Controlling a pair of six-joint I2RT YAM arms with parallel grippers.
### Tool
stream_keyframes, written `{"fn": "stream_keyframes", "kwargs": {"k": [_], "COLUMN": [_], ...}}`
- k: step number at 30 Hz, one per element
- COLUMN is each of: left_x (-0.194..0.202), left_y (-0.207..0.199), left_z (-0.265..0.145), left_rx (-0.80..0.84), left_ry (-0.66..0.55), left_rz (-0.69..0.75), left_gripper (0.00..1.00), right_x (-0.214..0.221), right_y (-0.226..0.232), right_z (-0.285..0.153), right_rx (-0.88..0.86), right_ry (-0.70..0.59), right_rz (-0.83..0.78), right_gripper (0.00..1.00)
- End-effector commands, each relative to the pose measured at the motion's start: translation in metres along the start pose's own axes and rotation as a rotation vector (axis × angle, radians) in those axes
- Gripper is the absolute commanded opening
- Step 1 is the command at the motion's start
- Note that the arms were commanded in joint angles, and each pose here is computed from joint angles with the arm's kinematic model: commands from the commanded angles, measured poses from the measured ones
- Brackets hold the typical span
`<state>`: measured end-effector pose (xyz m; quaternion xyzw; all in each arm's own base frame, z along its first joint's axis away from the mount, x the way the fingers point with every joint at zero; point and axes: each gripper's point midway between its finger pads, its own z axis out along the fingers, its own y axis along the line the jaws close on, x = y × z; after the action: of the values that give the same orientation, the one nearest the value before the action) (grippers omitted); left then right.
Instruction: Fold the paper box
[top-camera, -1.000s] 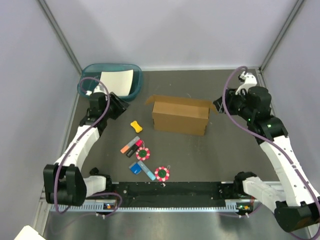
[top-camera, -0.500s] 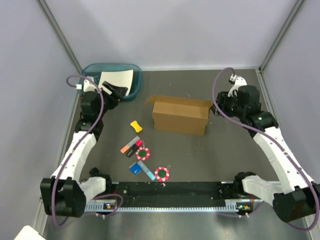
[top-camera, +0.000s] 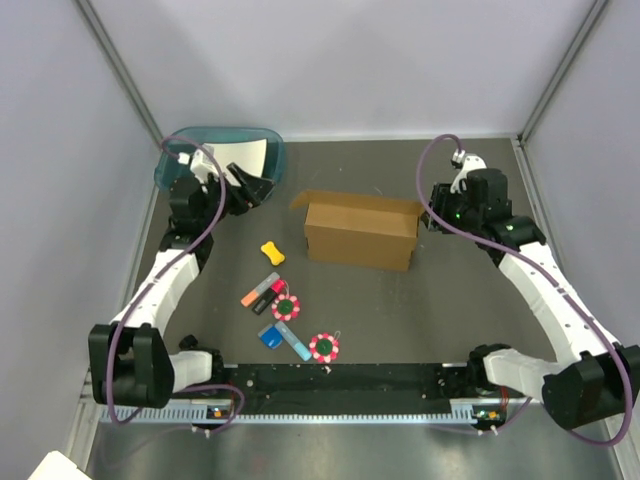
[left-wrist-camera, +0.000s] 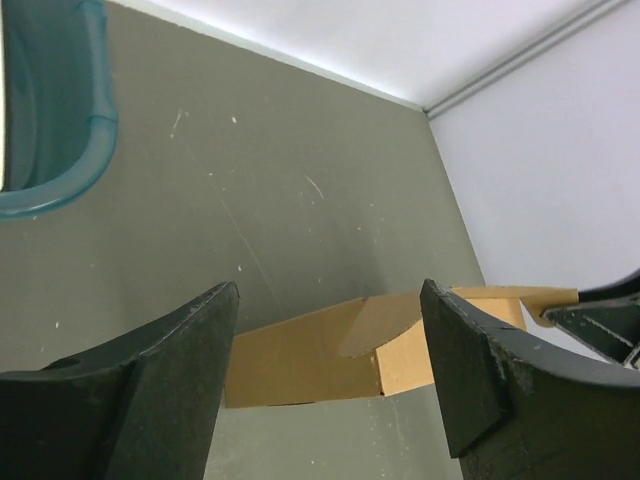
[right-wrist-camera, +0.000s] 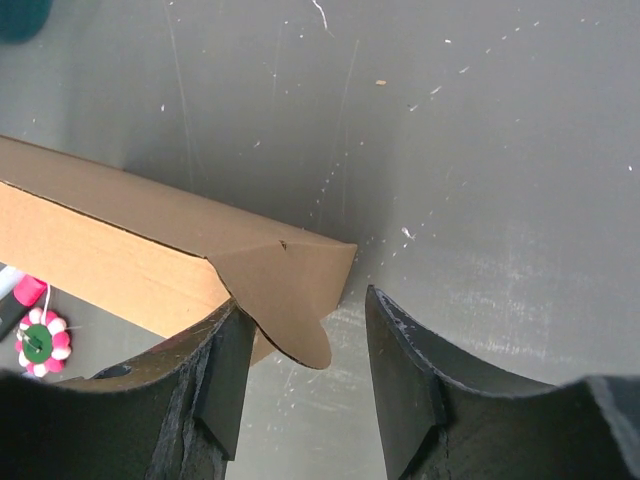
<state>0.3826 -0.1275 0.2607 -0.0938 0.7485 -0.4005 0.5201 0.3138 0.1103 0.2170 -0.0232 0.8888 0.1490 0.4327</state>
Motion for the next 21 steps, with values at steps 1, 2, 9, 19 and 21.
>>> {"fn": "stream_keyframes", "kwargs": {"k": [1,2,9,19,21], "left_x": [-0.006,-0.004,0.024,0.046,0.044], "left_y": [-0.032,-0.034,-0.055,-0.056,-0.052], "left_z": [-0.002,-0.002,0.005,0.017,0.019], "left_rx": [0.187,0.195,0.258,0.212,0.189], "left_ry": [-0.021,-0.018,0.089,0.158,0.158], "left_rz": [0.171,0.188,0.328,0.512,0.514], "left_gripper": [0.81,0.84,0.81,0.72,0.69], "right_x": [-0.008,-0.008,-0.009,-0.008,-0.009], "right_y": [0.004,0.005,0.004,0.006,0.007], "right_z": [0.000,0.000,0.000,0.001,0.000], "right_rx": [-0.006,-0.009,-0.005,-0.013,-0.016], "right_ry": [-0.032,-0.033,-0.037,-0.036,-0.040], "right_rz": [-0.010,-0.009,-0.002,0.010,0.011], "right_gripper": [0.48,0.48,0.48,0.47,0.47]}}
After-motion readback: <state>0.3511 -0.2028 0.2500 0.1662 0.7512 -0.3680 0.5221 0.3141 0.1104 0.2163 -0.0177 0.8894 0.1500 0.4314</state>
